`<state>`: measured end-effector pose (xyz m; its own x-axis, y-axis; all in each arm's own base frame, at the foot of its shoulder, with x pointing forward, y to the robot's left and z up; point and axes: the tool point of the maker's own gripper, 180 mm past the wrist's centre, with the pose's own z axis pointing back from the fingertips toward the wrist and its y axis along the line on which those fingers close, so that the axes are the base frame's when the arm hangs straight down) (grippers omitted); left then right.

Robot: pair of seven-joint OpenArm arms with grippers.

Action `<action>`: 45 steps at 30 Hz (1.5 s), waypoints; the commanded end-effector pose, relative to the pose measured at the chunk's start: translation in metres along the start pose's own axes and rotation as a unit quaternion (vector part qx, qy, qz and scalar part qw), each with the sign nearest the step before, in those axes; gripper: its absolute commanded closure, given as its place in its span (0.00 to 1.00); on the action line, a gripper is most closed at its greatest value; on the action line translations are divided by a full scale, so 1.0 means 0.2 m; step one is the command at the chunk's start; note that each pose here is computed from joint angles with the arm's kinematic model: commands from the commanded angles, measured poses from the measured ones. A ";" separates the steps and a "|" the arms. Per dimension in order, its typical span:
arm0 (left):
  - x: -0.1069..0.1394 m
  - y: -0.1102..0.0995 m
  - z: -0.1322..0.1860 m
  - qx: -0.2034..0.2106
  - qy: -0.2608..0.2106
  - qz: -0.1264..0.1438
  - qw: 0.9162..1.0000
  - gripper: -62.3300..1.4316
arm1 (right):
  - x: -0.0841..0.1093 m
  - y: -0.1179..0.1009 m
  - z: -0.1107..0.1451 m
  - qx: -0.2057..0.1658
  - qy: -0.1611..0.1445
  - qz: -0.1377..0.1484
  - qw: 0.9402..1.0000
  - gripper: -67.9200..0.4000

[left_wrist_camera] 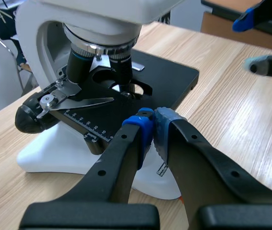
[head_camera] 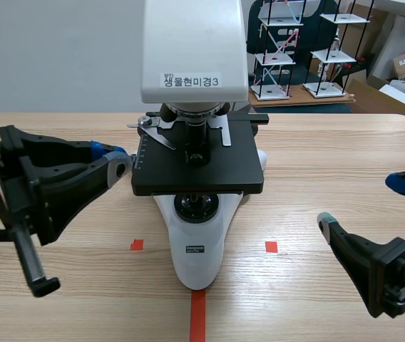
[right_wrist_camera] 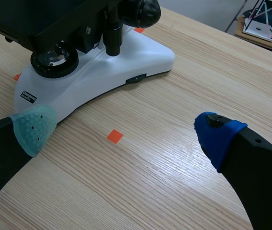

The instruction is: Point at the objective lens

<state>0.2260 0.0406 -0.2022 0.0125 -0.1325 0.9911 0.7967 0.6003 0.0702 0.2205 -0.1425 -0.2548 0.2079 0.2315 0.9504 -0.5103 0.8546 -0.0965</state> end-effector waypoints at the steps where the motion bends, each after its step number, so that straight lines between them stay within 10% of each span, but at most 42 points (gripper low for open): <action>1: 0.02 0.01 -0.02 0.000 -0.010 0.003 1.000 0.93 | 0.05 -0.01 0.00 -0.001 -0.016 0.004 1.000 0.05; 45: -0.01 0.06 -0.19 -0.009 -0.013 0.023 1.000 0.93 | 0.05 -0.01 0.00 -0.001 -0.016 0.004 1.000 0.05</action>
<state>0.2594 0.0207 -0.2151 0.0423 -0.1142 0.9926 0.8040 0.5937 0.0341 0.2205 -0.1425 -0.2548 0.2079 0.2315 0.9504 -0.5103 0.8546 -0.0965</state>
